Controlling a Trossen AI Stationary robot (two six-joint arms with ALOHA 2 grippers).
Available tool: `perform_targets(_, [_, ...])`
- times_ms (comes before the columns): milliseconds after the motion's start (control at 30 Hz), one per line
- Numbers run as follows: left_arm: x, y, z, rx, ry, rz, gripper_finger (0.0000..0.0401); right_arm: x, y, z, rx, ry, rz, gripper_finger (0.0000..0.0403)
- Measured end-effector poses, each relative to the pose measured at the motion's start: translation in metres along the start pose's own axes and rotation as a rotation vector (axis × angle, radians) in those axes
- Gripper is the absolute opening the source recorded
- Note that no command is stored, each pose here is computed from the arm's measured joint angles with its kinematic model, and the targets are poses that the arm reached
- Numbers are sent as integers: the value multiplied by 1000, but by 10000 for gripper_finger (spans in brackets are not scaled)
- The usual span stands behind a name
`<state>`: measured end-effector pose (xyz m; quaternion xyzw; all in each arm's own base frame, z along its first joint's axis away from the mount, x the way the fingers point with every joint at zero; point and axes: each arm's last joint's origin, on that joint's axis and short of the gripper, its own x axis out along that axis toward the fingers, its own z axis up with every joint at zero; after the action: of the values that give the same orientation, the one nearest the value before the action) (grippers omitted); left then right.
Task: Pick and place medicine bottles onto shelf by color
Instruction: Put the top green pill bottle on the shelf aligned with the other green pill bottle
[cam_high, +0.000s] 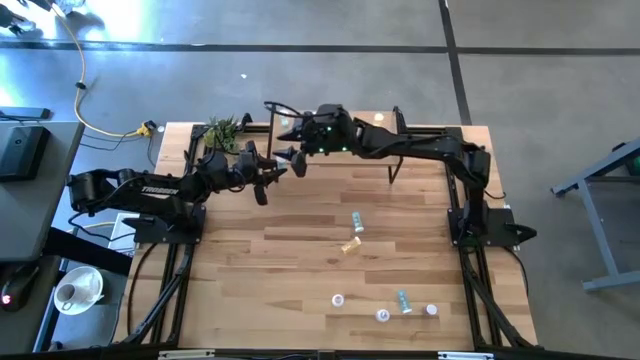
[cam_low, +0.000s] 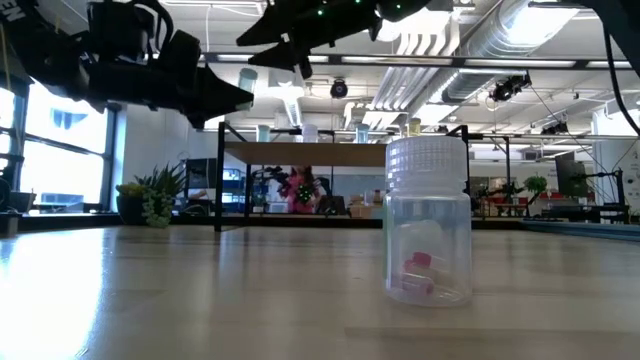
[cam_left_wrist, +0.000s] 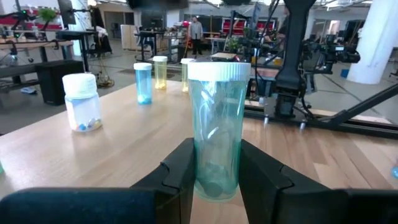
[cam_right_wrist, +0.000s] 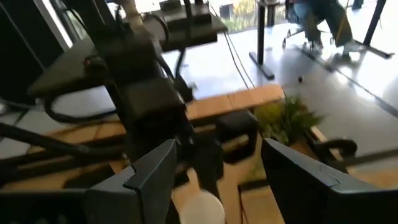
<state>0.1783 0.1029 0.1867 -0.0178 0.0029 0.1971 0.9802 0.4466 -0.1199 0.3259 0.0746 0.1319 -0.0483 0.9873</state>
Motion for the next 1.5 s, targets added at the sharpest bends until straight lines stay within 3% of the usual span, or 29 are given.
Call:
perform_targets(800, [0, -5, 3, -58, -32, -26, 90, 2, 11, -16, -10, 140, -6, 223])
perform_targets(1200, [0, -5, 3, -58, -32, -27, 90, 2, 11, -16, -9, 141, -2, 146])
perform_targets(1500, [0, -4, 3, -65, -32, -19, 92, 2, 11, -16, -8, 140, -2, 114])
